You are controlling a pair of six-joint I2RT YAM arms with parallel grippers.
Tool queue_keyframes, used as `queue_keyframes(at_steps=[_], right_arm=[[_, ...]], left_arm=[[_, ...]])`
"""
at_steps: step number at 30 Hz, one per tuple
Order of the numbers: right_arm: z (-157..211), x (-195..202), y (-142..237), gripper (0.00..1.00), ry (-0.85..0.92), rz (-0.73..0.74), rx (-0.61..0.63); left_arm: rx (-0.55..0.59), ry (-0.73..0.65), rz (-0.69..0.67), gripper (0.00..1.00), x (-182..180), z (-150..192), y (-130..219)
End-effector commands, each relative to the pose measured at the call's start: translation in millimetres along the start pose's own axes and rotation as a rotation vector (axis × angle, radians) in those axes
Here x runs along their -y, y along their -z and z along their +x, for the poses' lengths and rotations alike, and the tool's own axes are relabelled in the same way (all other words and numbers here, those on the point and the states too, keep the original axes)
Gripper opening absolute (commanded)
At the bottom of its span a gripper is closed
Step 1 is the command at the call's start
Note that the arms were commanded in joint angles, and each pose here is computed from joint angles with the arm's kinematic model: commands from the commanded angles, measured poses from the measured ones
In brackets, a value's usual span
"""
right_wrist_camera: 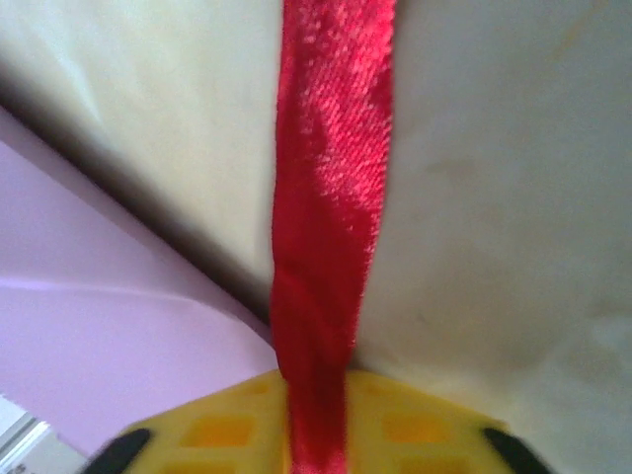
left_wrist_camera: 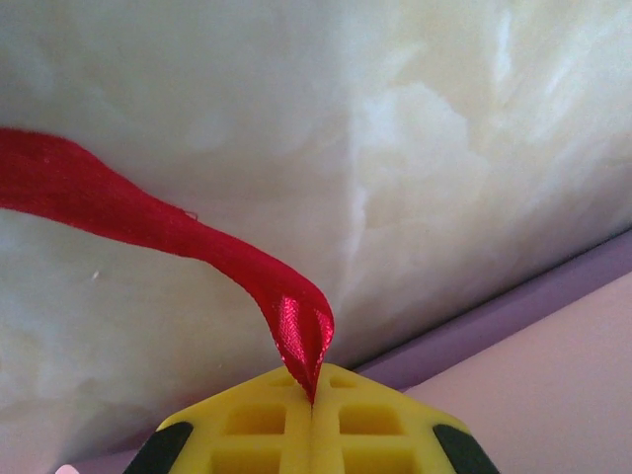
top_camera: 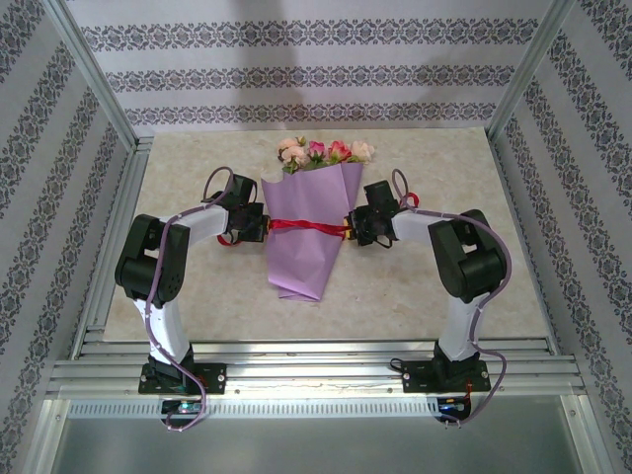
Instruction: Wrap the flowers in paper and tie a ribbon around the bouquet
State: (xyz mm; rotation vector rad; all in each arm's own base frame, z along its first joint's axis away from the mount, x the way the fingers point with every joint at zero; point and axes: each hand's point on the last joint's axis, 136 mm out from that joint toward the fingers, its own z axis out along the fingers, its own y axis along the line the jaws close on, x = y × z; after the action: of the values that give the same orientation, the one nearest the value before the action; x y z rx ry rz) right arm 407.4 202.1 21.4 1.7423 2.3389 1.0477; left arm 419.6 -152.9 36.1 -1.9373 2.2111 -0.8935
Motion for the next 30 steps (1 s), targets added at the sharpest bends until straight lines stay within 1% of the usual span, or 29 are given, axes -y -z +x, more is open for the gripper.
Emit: queue_keyframes(at_steps=[1, 3, 4, 8, 13, 15, 22, 26, 30], right_arm=[[-2.1, 6.5, -6.6, 0.09, -0.014, 0.025, 0.008], [-5.5, 5.7, -1.5, 0.01, 0.003, 0.031, 0.026], [-7.4, 5.2, 2.7, 0.00, 0.013, 0.033, 0.039], [-12.1, -4.6, 21.4, 0.00, 0.090, 0.037, 0.075], [-12.9, -13.8, 31.0, 0.00, 0.141, 0.029, 0.068], [-15.4, -11.9, 31.7, 0.03, 0.148, 0.037, 0.072], [-23.4, -3.8, 25.5, 0.08, 0.130, 0.054, 0.067], [-25.0, -0.8, 24.5, 0.17, 0.127, 0.064, 0.070], [-32.1, 1.9, 23.5, 0.17, 0.120, 0.068, 0.084]], left_arm=[[-0.017, -0.023, 0.034, 0.00, 5.8, 8.2, 8.8], [-0.016, -0.028, 0.030, 0.00, 5.1, 7.7, 9.9], [-0.012, -0.031, 0.032, 0.00, 5.6, 6.5, 11.2], [0.007, -0.040, 0.027, 0.00, 5.6, -2.4, 17.5], [0.000, -0.042, 0.029, 0.00, 7.7, -8.3, 19.5], [-0.015, -0.044, 0.027, 0.00, 8.4, -6.4, 17.2], [-0.047, -0.044, 0.022, 0.00, 4.2, -0.3, 9.8], [-0.055, -0.042, 0.024, 0.00, 2.9, 1.4, 9.7], [-0.054, -0.039, 0.023, 0.00, 1.1, 0.7, 9.3]])
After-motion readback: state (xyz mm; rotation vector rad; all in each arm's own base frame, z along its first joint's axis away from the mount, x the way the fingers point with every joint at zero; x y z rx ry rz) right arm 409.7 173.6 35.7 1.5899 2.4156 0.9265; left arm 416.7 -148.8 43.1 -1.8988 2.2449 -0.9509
